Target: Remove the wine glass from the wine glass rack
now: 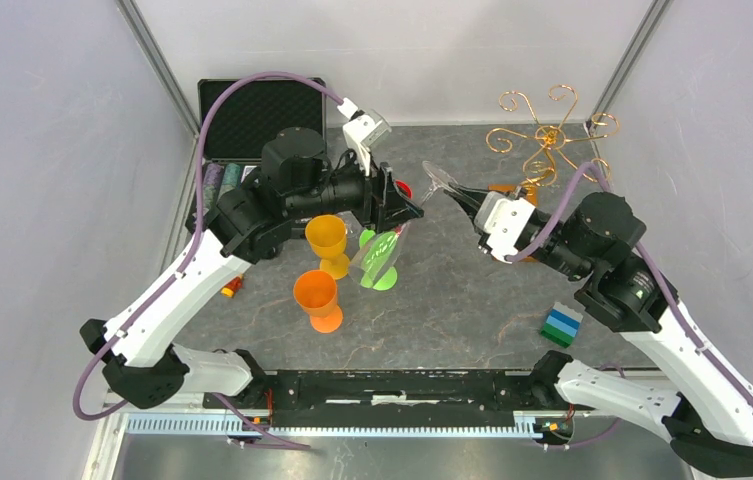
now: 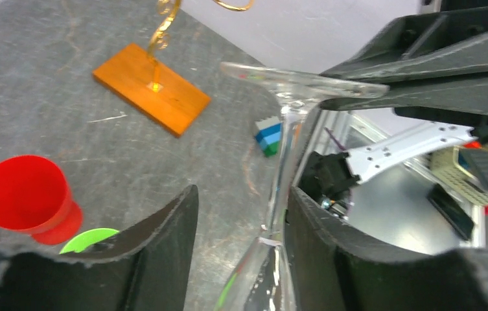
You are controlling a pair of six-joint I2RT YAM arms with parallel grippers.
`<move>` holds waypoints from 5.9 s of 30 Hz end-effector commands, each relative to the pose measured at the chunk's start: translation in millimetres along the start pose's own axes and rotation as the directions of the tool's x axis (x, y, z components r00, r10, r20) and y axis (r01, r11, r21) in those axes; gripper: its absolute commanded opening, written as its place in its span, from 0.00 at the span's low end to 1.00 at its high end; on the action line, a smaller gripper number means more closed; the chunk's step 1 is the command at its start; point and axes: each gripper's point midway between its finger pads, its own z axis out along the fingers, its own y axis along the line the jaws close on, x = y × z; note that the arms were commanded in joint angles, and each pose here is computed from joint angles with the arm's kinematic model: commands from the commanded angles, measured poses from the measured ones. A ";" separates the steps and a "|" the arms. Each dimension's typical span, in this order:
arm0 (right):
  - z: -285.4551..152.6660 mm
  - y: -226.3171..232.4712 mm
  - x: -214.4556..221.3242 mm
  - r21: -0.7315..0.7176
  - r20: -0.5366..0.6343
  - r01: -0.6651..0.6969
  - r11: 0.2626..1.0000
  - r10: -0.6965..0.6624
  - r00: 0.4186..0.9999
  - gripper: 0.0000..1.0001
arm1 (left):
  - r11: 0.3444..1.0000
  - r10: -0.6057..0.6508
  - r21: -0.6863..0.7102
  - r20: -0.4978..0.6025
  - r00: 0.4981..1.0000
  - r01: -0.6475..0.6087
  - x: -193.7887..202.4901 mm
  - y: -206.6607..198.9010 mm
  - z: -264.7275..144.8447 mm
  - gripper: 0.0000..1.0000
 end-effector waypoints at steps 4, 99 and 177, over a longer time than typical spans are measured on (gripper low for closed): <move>4.6 2.5 -16.2 -0.014 0.080 -0.046 0.999 0.047 0.996 0.00 | 0.973 -0.016 0.228 -0.017 1.000 0.019 -3.6 -34.4 -6.3 0.52; 25.0 -29.3 -2.5 0.224 0.414 -0.723 0.654 0.608 0.678 0.00 | 0.621 -0.772 0.445 0.494 0.401 0.645 -90.2 58.0 -42.6 0.55; 14.8 194.4 139.9 0.052 -0.887 -0.629 0.776 0.325 0.328 0.19 | 0.618 -0.004 -0.782 0.104 0.995 0.084 75.7 143.6 -186.3 1.00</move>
